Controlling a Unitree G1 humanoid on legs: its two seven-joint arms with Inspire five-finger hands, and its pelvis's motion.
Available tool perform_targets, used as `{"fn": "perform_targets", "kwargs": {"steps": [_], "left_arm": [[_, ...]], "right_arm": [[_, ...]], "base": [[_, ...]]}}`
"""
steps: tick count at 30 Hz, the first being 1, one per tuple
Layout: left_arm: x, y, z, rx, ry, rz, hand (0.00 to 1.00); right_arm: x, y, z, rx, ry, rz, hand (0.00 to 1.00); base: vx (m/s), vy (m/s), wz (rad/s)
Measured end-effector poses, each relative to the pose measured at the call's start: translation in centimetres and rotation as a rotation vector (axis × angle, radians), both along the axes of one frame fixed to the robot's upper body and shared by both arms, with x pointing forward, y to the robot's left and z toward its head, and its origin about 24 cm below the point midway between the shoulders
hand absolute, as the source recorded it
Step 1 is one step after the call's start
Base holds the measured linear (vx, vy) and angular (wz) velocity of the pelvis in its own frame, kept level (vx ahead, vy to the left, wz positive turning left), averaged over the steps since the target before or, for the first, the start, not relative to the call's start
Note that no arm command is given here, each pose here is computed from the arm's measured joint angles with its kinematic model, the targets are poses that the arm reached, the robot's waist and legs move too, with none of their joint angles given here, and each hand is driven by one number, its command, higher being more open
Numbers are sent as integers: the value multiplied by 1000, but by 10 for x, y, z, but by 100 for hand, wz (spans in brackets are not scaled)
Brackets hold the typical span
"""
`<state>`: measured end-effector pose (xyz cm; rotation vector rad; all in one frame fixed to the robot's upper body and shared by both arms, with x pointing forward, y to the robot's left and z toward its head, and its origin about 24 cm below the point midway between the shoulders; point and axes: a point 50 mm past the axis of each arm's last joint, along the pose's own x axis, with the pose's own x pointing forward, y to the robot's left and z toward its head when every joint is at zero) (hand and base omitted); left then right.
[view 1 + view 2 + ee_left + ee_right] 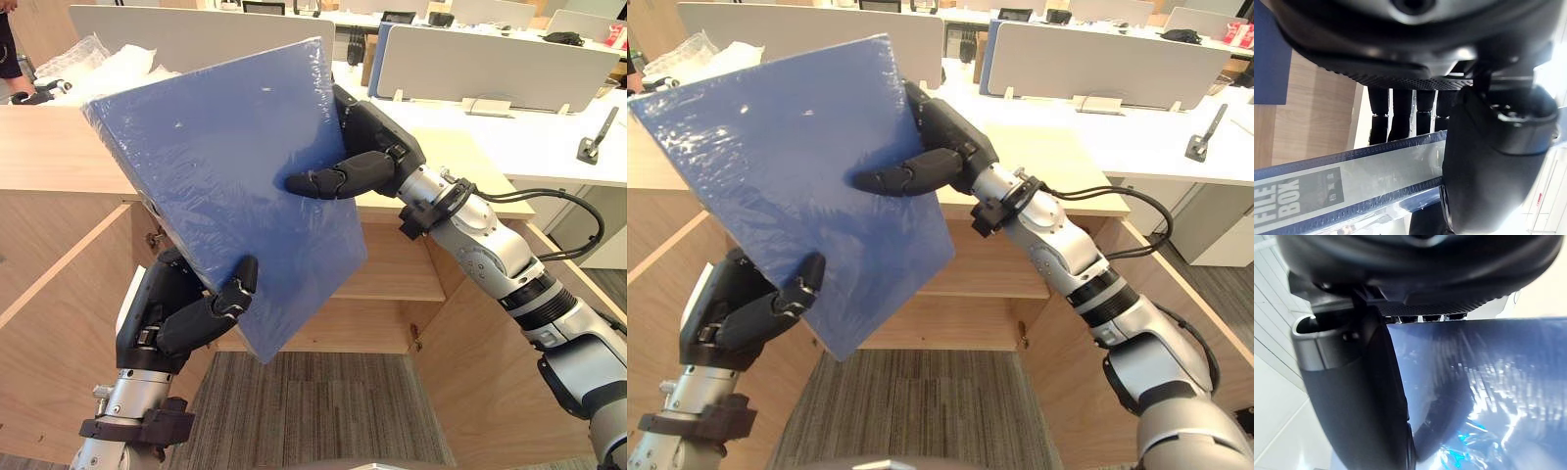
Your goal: Walk over to the cabinet, pick up the folder, carry it to the office cabinet, place the folder inside the office cabinet, then close the office cabinet door
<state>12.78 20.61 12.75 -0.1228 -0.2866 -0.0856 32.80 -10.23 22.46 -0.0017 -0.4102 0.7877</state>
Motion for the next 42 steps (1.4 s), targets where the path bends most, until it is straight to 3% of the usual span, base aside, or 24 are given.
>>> {"fn": "perform_targets", "kwargs": {"steps": [8, 9, 15, 22, 23, 29, 33, 39, 42], "left_arm": [[1, -1, 3, -3, -20, -3, 0], [1, -1, 4, -3, -20, -3, 0], [1, 0, 4, 31, -4, -26, 0], [0, 1, 1, 50, 33, -110, 0], [0, 2, -1, 44, 44, -123, 100], [1, 7, -27, 9, 160, -229, 100], [-7, 0, -64, -40, 311, -375, 100], [-23, 6, -133, -172, 593, -406, 100], [-41, 10, -176, -261, 776, -330, 100]], "right_arm": [[6, 0, -14, 35, 84, 26, 100], [7, 1, -18, 35, 112, 38, 0], [5, -6, -42, -19, 282, 103, 0], [2, -36, -42, -110, 377, 157, 0], [2, -39, -41, -140, 377, 158, 0], [-4, -38, -40, -209, 358, 218, 0], [-6, -30, -53, -315, 359, 243, 0], [-11, -11, -76, -416, 387, 290, 0], [-13, -7, -85, -480, 349, 277, 0]], "base": [[0, 0, 0], [0, 0, 0], [0, 0, 1], [0, 0, 2], [0, 0, 0], [0, 0, 0], [0, 0, 0], [0, 0, -1], [0, 0, -4]]}}
